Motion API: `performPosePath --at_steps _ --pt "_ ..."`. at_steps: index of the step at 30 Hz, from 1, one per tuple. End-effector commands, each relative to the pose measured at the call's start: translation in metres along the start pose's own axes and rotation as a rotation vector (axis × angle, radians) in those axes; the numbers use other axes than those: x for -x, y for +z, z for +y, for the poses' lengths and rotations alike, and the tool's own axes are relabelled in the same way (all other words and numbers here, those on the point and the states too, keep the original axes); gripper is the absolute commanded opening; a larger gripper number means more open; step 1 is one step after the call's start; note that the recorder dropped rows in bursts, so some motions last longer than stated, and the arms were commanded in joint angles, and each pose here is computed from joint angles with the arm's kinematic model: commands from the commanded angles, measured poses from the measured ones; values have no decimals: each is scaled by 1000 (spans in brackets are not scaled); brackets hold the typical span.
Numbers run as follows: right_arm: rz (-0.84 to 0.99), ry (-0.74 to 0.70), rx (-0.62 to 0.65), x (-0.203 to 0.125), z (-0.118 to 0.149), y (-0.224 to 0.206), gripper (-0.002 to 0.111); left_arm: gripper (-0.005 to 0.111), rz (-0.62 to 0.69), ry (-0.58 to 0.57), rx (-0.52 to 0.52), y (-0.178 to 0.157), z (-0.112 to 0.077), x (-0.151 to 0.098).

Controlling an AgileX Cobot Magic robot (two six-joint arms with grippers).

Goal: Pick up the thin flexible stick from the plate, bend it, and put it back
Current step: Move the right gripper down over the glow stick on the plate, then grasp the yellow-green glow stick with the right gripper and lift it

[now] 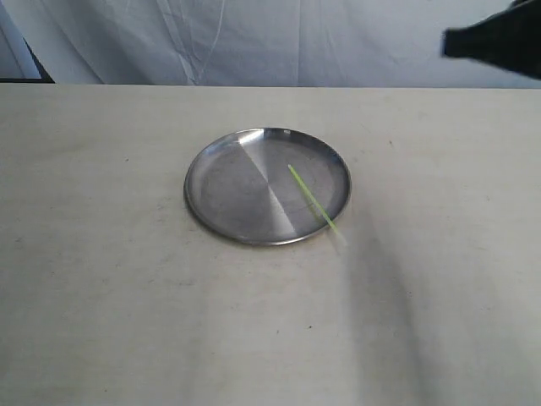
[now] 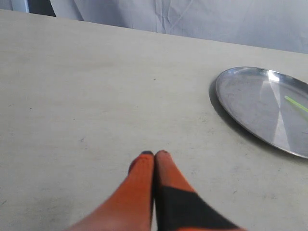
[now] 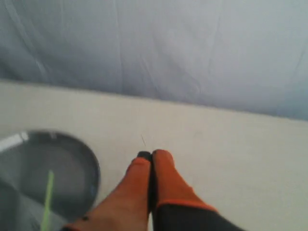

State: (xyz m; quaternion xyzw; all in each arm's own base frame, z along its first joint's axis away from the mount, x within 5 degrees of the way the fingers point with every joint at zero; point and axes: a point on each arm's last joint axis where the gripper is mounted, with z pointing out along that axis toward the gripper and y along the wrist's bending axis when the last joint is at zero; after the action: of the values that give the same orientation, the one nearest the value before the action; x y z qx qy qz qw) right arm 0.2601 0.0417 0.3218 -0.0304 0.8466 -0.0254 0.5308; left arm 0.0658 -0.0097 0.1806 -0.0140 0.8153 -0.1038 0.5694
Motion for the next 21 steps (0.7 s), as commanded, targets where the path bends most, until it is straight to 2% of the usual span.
performPosePath --at_steps 1,2,3,4,5,6,8,9,11,13,14,21 --pt "617 -294 -29 -11 54 93 0 0 -22 4 -6 -1 0 1" --pt "681 -309 12 -11 61 103 0 0 -22 4 -6 -1 0 1" --pt "763 -309 149 -12 80 120 0 0 -22 4 -6 -1 0 1" --pt "777 -310 213 -13 87 126 0 0 -22 4 -6 -1 0 1" --pt "812 -299 364 -18 105 134 0 0 -22 4 -6 -1 0 1" --pt "837 -278 426 -23 113 140 0 0 -22 4 -6 -1 0 1" --pt "894 -271 446 -39 118 151 1 0 -22 4 -6 -1 0 1" --pt "911 -291 453 -45 119 155 6 0 -22 4 -6 -1 0 1" --pt "929 -327 483 -54 121 162 24 0 -22 4 -6 -1 0 1" --pt "946 -330 479 -63 123 169 51 0 -22 4 -6 -1 0 1" --pt "951 -335 475 -67 123 172 59 0 -22 4 -6 -1 0 1" --pt "942 -329 450 -82 126 189 61 0 -22 4 -6 -1 0 1"
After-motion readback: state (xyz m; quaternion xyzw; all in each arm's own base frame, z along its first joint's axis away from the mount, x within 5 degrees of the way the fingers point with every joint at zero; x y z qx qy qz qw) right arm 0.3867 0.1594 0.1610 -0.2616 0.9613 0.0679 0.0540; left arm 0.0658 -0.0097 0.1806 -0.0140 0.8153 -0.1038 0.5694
